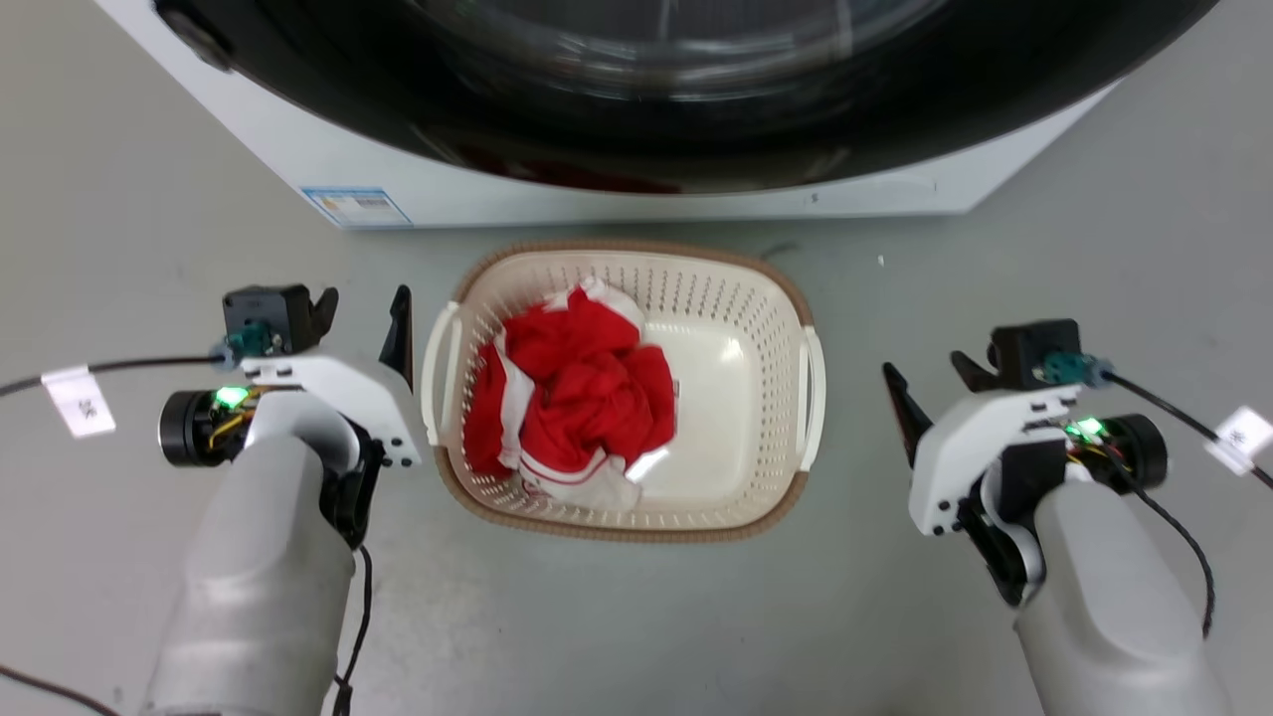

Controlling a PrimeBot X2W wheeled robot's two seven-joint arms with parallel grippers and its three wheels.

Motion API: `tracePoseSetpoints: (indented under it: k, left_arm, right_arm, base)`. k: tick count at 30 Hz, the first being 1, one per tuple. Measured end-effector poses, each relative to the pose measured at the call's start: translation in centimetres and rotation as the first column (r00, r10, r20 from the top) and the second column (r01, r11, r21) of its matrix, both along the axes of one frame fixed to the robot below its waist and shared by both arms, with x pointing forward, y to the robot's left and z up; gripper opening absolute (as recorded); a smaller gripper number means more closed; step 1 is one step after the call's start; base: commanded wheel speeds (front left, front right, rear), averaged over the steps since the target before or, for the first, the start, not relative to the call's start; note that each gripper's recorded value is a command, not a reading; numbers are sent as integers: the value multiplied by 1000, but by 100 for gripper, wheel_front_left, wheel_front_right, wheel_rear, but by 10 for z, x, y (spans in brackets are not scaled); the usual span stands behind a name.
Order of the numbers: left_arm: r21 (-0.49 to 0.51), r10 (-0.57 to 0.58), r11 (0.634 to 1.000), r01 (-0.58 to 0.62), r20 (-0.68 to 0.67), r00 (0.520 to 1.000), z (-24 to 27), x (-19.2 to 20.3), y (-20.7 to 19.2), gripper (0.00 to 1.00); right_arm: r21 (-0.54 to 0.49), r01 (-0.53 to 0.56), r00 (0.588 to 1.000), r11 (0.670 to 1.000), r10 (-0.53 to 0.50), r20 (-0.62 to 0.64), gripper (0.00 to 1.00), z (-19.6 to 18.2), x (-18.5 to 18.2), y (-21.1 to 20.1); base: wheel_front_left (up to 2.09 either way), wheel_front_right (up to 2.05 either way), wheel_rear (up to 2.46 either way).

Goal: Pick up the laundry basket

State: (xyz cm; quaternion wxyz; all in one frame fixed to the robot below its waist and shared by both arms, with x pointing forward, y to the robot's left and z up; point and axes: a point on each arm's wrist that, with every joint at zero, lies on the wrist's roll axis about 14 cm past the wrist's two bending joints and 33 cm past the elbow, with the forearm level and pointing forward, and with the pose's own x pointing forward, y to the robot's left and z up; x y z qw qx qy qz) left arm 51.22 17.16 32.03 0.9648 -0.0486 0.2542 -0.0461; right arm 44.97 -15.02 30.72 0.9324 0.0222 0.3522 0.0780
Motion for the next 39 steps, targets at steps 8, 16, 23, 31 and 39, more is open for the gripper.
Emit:
tracePoseSetpoints:
  k: [8,16,23,31,39]
  left_arm:
    - [-12,-39,999,38,-222,974,-64,8,-10,100]
    - [-35,-91,996,84,-400,912,-113,7,-20,100]
    - [-51,-117,993,107,-547,829,-144,1,-19,100]
    - [-40,-119,992,122,-649,751,-168,-4,-8,100]
    - [-42,-120,991,126,-690,714,-184,-6,-5,100]
  right_arm:
    - [39,-31,977,999,38,-208,100,-55,1,14]
    - [95,-34,922,995,68,-381,100,-97,-7,27]
    - [113,-52,868,992,101,-486,100,-122,-10,34]
    - [123,-74,826,990,130,-548,100,-141,-8,39]
    - [130,-91,793,987,151,-590,100,-154,-6,44]
  base:
    - [0,0,0]
    - [0,0,0]
    - [0,0,0]
    - [0,0,0]
    - [0,0,0]
